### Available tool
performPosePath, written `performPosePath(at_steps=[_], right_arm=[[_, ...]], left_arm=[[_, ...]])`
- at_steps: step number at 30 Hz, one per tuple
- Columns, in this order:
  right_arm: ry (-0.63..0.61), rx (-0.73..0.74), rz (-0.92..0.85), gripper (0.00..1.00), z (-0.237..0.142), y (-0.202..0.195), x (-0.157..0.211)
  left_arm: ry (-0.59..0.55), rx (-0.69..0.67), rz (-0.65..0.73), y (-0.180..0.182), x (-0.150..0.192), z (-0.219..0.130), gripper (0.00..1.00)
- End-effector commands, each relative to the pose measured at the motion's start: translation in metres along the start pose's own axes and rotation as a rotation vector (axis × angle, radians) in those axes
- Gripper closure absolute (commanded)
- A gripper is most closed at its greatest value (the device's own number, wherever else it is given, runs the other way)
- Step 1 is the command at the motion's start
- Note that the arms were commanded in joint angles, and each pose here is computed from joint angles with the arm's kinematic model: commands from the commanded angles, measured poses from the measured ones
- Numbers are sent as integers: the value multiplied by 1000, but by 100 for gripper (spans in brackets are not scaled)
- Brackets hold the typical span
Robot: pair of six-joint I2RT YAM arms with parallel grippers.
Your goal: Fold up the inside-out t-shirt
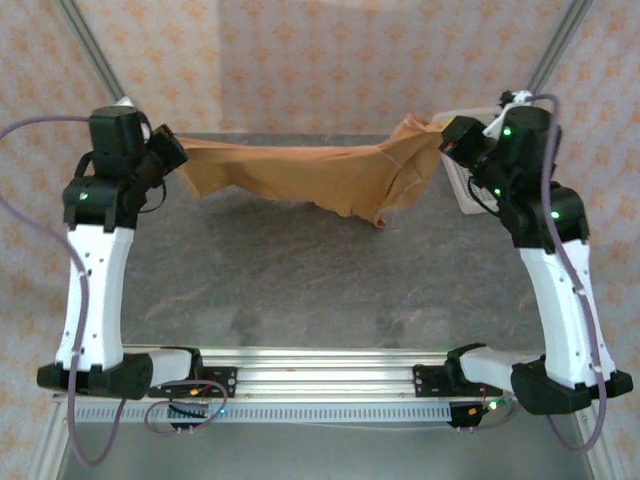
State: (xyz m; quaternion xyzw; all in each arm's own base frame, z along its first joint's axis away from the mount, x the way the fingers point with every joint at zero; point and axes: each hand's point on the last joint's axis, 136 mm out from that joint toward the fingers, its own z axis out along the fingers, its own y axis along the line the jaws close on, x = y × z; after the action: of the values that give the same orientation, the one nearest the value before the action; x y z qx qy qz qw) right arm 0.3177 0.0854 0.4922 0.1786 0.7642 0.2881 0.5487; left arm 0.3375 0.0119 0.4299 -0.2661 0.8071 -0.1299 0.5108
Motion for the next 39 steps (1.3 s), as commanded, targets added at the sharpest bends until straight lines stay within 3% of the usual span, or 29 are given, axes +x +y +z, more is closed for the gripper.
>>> performPosePath(at_steps=[1, 9, 12, 16, 22, 27, 33, 34, 35, 36, 37, 38, 39], right_arm=[[-5, -12, -20, 100, -29, 9, -10], [-135, -185, -22, 100, -125, 51, -48], [-192, -169, -42, 100, -140, 51, -61], [-233, -126, -72, 100, -134, 51, -74], [-185, 53, -144, 100, -42, 29, -75], [-98, 202, -188, 100, 74, -4, -60], [142, 273, -114, 100, 240, -70, 4], [189, 277, -89, 91, 262, -81, 20], [234, 264, -56, 76, 284, -89, 35], [277, 266, -23, 59, 300, -98, 52], [314, 272, 4, 49, 311, -106, 67], [357, 286, 31, 44, 317, -114, 82], [399, 309, 45, 40, 319, -121, 97]], left_arm=[[-26, 11, -7, 1, -5, -33, 100], [-255, 202, -55, -22, -43, -147, 100], [-294, 248, -50, -28, -48, -167, 100], [-288, 234, -31, -30, -52, -157, 100], [-162, 153, -24, -24, -32, -59, 100], [-16, -21, -16, 4, 4, 73, 100], [224, -206, 43, 43, 69, 226, 100], [255, -231, 50, 49, 77, 243, 100], [298, -271, 64, 57, 88, 260, 85], [337, -309, 69, 66, 98, 273, 59], [359, -334, 74, 71, 103, 279, 42], [378, -353, 76, 73, 108, 279, 30], [390, -364, 71, 75, 112, 276, 25]])
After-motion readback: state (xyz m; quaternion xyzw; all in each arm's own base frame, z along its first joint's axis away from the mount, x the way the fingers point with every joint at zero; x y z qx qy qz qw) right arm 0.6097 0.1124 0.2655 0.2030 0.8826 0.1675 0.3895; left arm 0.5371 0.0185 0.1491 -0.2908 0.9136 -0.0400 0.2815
